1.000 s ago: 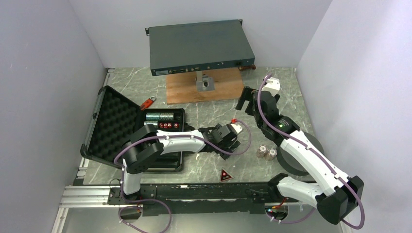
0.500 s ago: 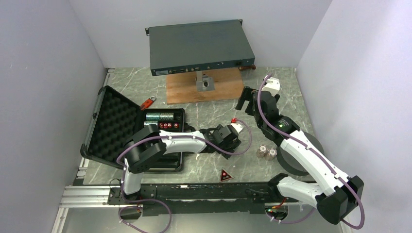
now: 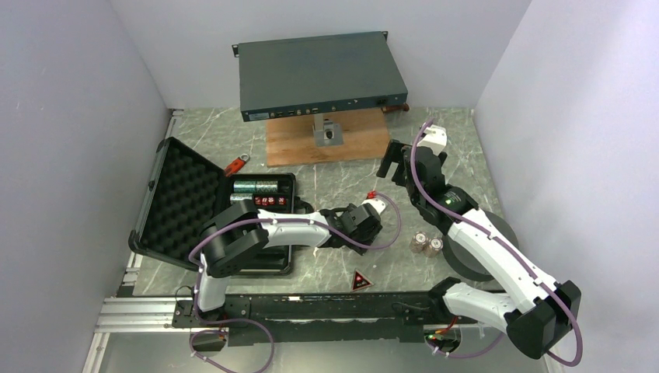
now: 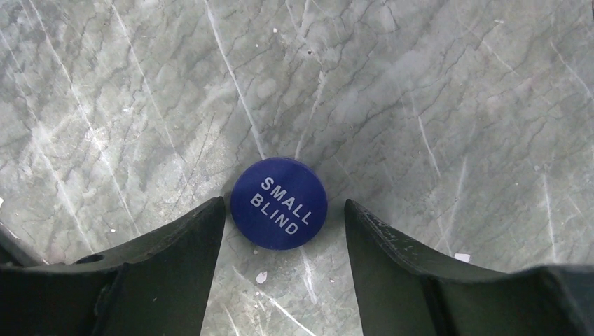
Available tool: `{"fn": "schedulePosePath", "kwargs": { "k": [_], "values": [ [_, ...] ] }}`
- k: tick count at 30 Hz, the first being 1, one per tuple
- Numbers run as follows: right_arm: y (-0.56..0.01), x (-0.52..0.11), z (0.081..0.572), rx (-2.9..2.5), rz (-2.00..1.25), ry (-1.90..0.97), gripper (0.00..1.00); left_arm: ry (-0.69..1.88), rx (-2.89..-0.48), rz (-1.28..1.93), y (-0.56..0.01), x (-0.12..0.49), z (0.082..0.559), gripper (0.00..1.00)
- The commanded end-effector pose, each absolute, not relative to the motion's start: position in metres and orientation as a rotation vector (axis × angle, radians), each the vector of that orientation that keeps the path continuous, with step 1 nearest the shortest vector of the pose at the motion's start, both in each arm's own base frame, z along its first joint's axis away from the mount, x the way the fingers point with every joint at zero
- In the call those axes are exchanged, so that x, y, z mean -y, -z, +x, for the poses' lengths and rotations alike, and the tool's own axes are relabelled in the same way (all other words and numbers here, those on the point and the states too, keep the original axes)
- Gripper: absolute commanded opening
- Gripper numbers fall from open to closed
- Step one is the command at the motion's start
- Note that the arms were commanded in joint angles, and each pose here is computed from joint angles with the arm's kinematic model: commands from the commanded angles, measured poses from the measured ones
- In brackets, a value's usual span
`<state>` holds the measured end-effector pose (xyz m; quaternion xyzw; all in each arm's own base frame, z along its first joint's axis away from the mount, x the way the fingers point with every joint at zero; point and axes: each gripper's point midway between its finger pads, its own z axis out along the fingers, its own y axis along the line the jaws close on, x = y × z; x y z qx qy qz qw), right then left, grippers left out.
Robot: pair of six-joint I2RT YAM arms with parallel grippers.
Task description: Pack up texas hold em set
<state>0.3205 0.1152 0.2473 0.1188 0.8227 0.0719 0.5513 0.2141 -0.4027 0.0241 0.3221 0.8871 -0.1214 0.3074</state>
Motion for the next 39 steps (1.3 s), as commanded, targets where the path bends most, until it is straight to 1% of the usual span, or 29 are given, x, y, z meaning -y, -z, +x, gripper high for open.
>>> {"fn": "schedulePosePath", "kwargs": {
  "k": [1,4,18,26,39],
  "values": [
    [-0.255,-0.116,0.324,-1.914,0.298,-0.193,1.00,0.289,-2.379,0.843,-0.008,0.399,0.210,0.65],
    [-0.255,-0.116,0.323,-1.915,0.298,-0.191,1.00,0.281,-2.385,0.834,-0.008,0.398,0.210,0.61],
    [-0.254,-0.115,0.323,-1.914,0.300,-0.185,1.00,0.226,-2.396,0.839,0.004,0.388,0.209,0.56],
    [-0.253,-0.115,0.323,-1.914,0.298,-0.188,1.00,0.189,-2.397,0.854,0.009,0.385,0.208,0.45],
    [-0.253,-0.116,0.323,-1.909,0.300,-0.196,1.00,0.147,-2.369,0.850,-0.004,0.387,0.213,0.44]
  ]
}}
